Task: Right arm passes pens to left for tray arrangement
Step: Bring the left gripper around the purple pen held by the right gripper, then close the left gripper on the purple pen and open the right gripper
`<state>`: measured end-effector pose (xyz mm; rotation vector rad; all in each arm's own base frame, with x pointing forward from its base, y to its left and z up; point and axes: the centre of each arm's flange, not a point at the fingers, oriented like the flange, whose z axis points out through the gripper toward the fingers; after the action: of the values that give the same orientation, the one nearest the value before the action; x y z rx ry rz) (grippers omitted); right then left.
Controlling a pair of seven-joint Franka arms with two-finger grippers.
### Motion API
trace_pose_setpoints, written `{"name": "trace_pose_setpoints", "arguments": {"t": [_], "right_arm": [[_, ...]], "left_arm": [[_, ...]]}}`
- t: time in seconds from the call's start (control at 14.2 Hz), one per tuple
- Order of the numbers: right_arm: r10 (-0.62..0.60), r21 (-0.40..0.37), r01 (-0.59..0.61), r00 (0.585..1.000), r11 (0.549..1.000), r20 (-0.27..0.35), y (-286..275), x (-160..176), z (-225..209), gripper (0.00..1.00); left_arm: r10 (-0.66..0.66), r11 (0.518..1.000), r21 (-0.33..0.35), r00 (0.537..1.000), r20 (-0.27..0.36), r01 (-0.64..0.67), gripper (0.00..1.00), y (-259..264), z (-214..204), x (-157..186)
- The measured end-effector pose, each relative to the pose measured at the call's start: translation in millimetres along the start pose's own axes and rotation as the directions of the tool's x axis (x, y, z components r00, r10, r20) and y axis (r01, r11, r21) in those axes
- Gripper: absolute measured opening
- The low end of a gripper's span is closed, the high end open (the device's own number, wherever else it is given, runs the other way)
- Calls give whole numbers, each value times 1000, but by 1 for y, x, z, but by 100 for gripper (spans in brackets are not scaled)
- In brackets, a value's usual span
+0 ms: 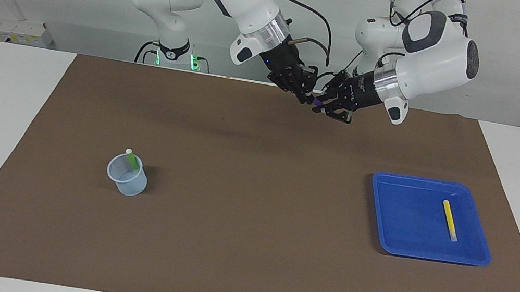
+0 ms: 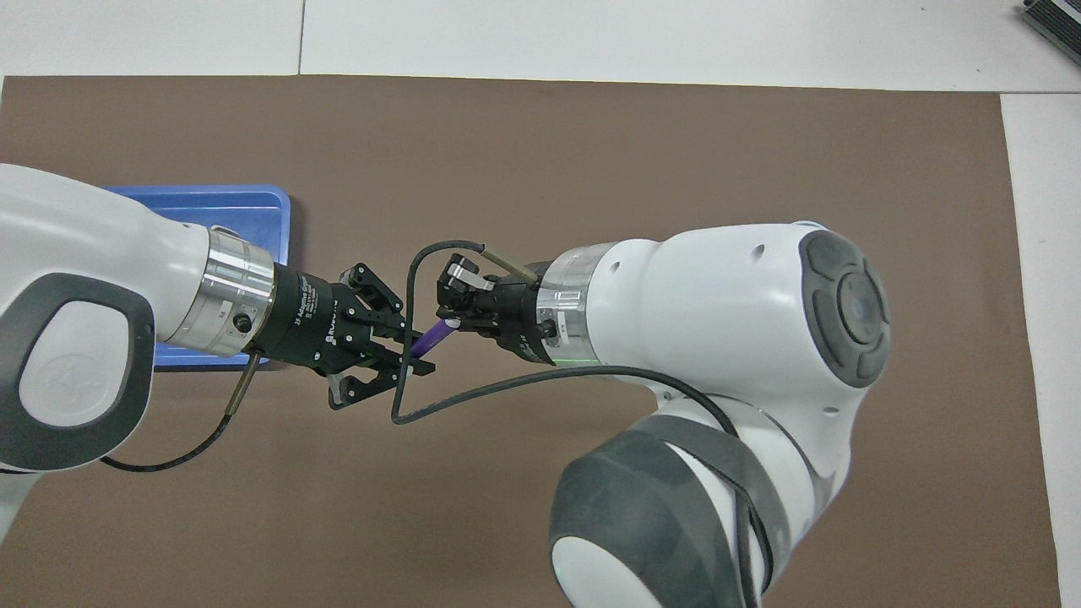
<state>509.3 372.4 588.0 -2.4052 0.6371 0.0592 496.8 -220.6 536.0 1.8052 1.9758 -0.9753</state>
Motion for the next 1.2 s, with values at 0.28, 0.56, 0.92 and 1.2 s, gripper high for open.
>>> {"name": "trace_pose_setpoints", "arguments": {"t": [0.28,0.56,0.92,1.2], "right_arm": [[0,2,0,1000,1000,-1,0,0,-1,6],[1,0,-1,1000,1000,-1,0,0,0,1],[-32,-10,32,999,999,5,3,3,0,1],[-227,-50,229,973,972,28,20,28,-10,3]], "left_arm": [[26,1000,-5,1000,5,-26,18,0,-1,-1],[60,998,-9,998,8,-60,18,0,-2,0],[250,968,2,966,-73,-250,18,1,0,11],[426,905,56,894,-138,-422,18,-10,16,8]]}}
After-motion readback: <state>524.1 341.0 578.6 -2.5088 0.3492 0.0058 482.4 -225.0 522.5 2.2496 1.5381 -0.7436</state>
